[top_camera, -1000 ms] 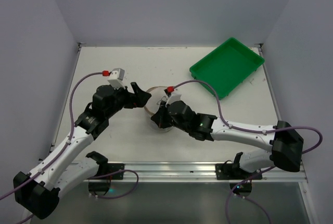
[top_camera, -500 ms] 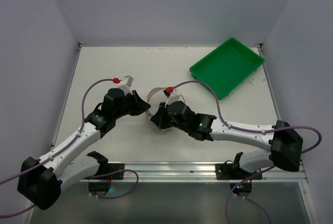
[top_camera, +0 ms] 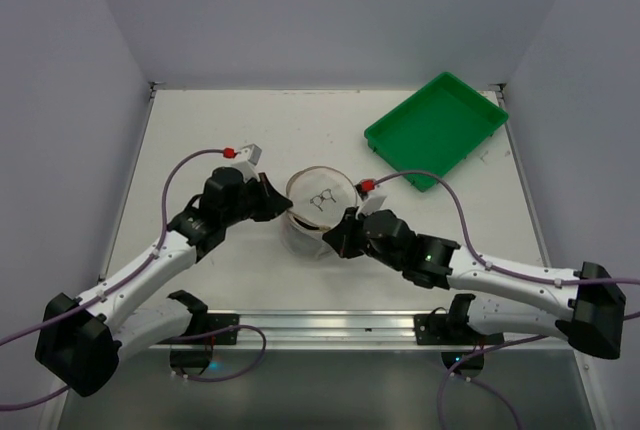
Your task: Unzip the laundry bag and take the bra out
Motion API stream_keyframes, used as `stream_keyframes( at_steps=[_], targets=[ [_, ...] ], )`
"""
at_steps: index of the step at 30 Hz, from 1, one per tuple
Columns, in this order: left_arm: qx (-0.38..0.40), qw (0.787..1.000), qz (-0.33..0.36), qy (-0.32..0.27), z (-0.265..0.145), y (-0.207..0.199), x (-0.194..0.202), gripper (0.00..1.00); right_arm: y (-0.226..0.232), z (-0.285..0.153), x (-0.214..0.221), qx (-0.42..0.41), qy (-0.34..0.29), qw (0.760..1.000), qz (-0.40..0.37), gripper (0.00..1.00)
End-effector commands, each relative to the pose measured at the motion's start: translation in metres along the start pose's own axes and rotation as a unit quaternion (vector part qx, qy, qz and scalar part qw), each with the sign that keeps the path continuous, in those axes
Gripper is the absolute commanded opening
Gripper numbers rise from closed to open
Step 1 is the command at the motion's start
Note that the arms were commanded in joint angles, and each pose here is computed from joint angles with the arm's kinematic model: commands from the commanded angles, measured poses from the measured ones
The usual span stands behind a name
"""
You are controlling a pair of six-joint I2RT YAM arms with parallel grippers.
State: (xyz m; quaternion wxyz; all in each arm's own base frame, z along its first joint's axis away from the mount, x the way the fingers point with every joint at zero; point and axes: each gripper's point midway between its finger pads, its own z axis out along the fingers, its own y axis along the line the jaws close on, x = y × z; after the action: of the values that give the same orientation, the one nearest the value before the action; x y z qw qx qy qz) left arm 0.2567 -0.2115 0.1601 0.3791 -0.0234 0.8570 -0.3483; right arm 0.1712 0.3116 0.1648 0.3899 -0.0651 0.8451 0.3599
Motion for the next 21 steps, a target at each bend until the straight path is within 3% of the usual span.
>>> stream_keyframes(
  at_steps=[1,6,10,18,21],
  targets=[
    [-0.005,1.000,0.016,-0.020,-0.002,-0.002,-0.013,0.00,-0.039,-0.015,-0.009,0.042,-0.025,0.998,0.030,0.00],
    [0.024,0.999,-0.030,-0.014,-0.004,-0.002,0.006,0.00,-0.039,-0.022,-0.024,0.032,-0.044,0.998,0.028,0.00],
    [0.020,0.997,-0.067,0.022,-0.004,0.016,0.045,0.00,-0.043,-0.012,-0.028,0.042,-0.032,0.999,0.012,0.00],
    [0.054,0.987,-0.152,-0.002,-0.012,0.015,0.077,0.00,-0.067,0.017,-0.043,0.072,-0.027,0.997,-0.008,0.00],
    [0.074,0.982,-0.176,-0.017,-0.013,0.003,0.088,0.09,-0.075,0.023,-0.055,0.081,-0.037,0.996,-0.030,0.00]
  ],
)
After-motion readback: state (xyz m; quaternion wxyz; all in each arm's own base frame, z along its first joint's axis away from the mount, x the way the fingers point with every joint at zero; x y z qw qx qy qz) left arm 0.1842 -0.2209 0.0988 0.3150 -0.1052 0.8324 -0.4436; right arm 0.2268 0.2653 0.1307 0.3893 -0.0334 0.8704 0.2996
